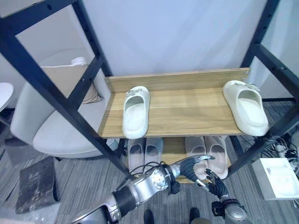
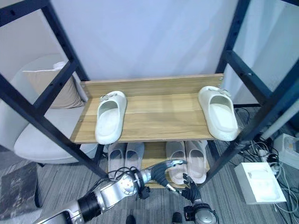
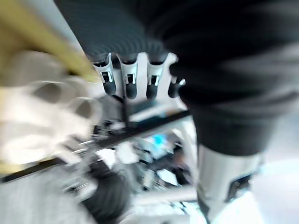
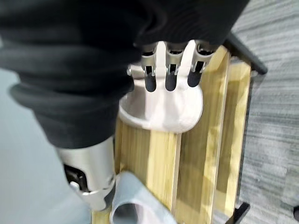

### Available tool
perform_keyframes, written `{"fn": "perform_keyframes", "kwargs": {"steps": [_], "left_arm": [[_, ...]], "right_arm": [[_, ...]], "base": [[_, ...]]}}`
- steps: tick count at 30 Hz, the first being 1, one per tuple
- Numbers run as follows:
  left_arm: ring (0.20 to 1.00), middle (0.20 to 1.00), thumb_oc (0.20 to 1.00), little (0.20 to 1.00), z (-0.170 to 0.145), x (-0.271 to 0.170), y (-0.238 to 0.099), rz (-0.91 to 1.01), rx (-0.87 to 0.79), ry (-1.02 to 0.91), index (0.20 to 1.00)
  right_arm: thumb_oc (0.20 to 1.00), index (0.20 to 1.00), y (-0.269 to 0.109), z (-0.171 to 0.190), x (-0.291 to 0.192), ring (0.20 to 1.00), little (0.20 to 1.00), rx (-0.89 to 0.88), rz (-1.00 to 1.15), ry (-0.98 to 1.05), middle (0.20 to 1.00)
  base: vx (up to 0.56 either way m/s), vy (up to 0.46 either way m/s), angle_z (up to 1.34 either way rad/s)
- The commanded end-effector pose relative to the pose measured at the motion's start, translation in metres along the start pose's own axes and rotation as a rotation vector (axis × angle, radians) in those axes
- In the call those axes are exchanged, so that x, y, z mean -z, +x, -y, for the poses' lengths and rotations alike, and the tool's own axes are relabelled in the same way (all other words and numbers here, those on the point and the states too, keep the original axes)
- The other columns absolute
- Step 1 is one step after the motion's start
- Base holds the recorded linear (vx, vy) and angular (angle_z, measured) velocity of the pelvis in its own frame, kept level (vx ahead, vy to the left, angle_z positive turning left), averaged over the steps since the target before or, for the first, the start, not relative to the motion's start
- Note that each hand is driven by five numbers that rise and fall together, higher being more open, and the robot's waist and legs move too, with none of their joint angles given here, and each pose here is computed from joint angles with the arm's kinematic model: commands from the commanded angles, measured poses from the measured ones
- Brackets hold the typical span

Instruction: Arrange the slippers neatly on the shoe rack.

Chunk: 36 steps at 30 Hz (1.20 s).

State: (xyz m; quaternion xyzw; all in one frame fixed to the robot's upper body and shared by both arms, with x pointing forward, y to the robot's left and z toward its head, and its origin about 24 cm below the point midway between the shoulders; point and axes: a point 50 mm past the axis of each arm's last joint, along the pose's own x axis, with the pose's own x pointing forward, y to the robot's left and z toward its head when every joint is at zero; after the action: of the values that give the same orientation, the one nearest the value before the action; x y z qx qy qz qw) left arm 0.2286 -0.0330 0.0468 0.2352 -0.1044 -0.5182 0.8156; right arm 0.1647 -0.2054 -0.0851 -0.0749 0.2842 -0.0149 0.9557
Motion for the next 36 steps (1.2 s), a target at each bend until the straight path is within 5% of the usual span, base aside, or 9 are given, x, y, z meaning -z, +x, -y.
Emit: {"fn": "perform_keyframes", "kwargs": {"steps": [1,8,14,15,16,19,36], "left_arm": [[1.000,1.000,1.000,1.000,-0.023,-0.045,0.019,0.211,-0.015,0.067,1.000],[1.000,1.000,1.000,1.000,-0.042,-0.088,0.030,0.381,-0.126,0.073,1.000],[1.000,1.000,1.000,1.000,-0.080,-0.112,0.039,0.431,-0.410,0.211,1.000],[1.000,1.000,1.000,1.000,-0.156,-0.107,-0.045,0.455,-0.642,0.333,1.000],[1.000,1.000,1.000,1.000,-0.153,-0.136,-0.067,0.624,-0.682,0.297,1.000],[1.000,1.000,1.000,1.000,-0.161,-0.149,-0.095,0.668,-0.802,0.375,1.000],[1.000,1.000,1.000,1.000,-0.204,-0.156,-0.127,0.413,-1.080,1.005,1.000]], "right_arm": [[1.000,1.000,0.012,-0.001,-0.033,1.000,1.000,-0.020,0.142,-0.042,1.000],[1.000,1.000,0.012,-0.015,-0.034,1.000,1.000,-0.065,0.148,-0.040,1.000],[1.000,1.000,0.014,-0.027,-0.031,1.000,1.000,-0.084,0.137,-0.035,1.000],[1.000,1.000,0.008,-0.004,-0.028,1.000,1.000,-0.015,0.134,-0.014,1.000],[1.000,1.000,0.005,-0.008,-0.025,1.000,1.000,-0.012,0.135,0.016,1.000],[1.000,1.000,0.004,-0.014,-0.014,1.000,1.000,0.000,0.084,0.026,1.000],[1.000,1.000,0.003,-0.006,-0.018,1.000,1.000,-0.006,0.089,0.008,1.000]], "base": [[0.00,0.000,0.00],[0.00,0.001,-0.06],[0.00,0.000,-0.01],[0.00,0.000,0.00],[0.00,-0.011,-0.13],[0.04,-0.041,-0.08],[0.01,-0.009,0.08]]}}
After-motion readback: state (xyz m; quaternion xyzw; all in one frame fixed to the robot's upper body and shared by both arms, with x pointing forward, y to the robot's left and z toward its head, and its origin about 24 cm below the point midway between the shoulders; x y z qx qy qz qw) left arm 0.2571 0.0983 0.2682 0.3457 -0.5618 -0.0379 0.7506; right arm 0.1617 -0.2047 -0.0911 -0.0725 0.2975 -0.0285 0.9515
